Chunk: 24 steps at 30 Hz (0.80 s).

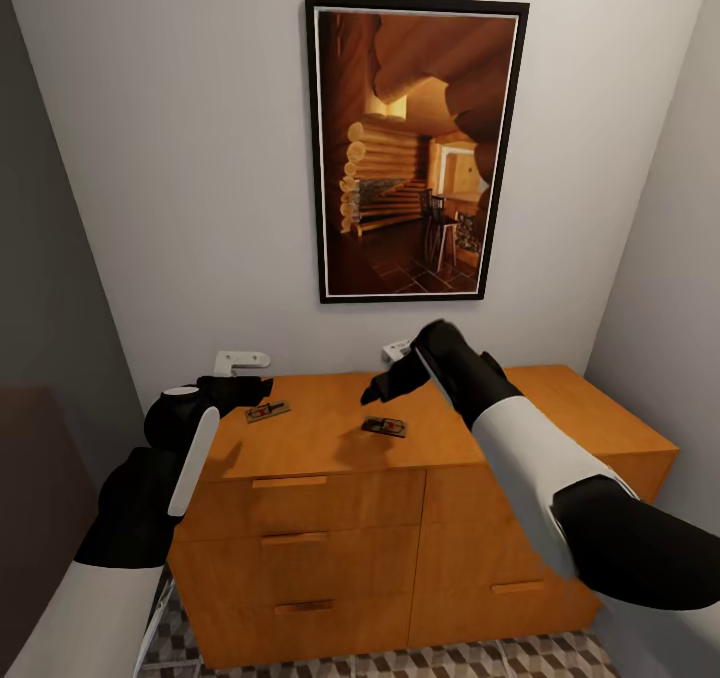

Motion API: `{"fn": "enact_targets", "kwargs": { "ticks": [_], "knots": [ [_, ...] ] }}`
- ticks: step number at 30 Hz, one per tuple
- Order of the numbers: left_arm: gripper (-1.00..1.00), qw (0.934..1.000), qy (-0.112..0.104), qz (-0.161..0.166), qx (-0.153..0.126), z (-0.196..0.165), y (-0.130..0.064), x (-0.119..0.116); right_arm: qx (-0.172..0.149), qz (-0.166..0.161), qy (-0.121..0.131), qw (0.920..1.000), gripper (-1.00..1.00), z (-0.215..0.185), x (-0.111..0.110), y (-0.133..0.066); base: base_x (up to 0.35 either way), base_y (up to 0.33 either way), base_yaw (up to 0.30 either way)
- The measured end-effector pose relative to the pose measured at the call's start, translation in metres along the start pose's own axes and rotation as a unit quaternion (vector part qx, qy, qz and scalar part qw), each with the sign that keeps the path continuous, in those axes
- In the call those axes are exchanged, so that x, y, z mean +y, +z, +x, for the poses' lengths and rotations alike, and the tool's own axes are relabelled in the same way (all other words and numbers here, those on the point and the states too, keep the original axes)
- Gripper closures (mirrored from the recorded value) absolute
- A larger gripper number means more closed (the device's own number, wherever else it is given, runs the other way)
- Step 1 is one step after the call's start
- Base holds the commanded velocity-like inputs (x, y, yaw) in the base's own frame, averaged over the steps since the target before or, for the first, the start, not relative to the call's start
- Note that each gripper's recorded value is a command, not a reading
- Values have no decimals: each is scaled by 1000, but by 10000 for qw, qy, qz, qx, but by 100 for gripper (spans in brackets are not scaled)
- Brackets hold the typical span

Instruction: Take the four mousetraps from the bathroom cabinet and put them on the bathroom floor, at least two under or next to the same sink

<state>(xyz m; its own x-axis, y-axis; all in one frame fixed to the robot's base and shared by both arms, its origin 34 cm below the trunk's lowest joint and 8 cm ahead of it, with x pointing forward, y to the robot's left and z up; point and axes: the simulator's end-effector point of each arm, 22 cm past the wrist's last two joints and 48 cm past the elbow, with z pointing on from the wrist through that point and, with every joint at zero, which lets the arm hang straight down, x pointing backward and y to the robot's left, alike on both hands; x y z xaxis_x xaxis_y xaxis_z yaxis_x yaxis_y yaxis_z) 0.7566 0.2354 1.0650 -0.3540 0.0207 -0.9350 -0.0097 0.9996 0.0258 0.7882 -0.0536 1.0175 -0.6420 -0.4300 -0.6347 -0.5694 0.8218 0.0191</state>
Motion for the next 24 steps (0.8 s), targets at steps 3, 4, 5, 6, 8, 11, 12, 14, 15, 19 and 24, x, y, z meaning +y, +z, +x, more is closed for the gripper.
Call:
{"fn": "enact_targets", "kwargs": {
  "ticks": [3,4,5,6,8,11,12,14,15,19,24],
  "knots": [
    [-100,10000,1,1,0,0,0,0,31,-28,16,10000,-100,-2,-1,-2,0,0,0],
    [-100,10000,1,2,1,0,0,0,44,-26,25,10000,-100,-2,-3,-3,0,0,0],
    [-100,10000,1,2,0,0,0,0,50,-21,32,10000,-100,-2,-5,-3,0,0,0],
    [-100,10000,1,2,1,0,0,0,54,-14,38,10000,-100,-2,-6,-4,0,0,0],
    [-100,10000,1,2,0,0,0,0,50,10,48,10000,-100,-2,-10,-6,0,0,0],
    [-100,10000,1,2,0,0,0,0,22,48,54,10000,-100,-6,-16,-10,0,0,0],
    [-100,10000,1,2,1,0,0,0,7,61,52,10000,-100,-8,-17,-12,0,0,0],
    [-100,10000,2,2,0,0,0,0,-37,98,43,9999,-100,-14,-21,-17,0,0,0],
    [-100,10000,2,2,-1,0,0,0,-52,109,39,9999,-100,-17,-22,-19,0,0,0],
    [-100,10000,3,5,0,0,0,0,-120,162,19,9998,-100,-27,-26,-28,0,0,0],
    [-100,10000,1,13,1,0,0,-1,-69,166,48,9998,-100,-27,-28,-28,0,0,0]
  ]
}}
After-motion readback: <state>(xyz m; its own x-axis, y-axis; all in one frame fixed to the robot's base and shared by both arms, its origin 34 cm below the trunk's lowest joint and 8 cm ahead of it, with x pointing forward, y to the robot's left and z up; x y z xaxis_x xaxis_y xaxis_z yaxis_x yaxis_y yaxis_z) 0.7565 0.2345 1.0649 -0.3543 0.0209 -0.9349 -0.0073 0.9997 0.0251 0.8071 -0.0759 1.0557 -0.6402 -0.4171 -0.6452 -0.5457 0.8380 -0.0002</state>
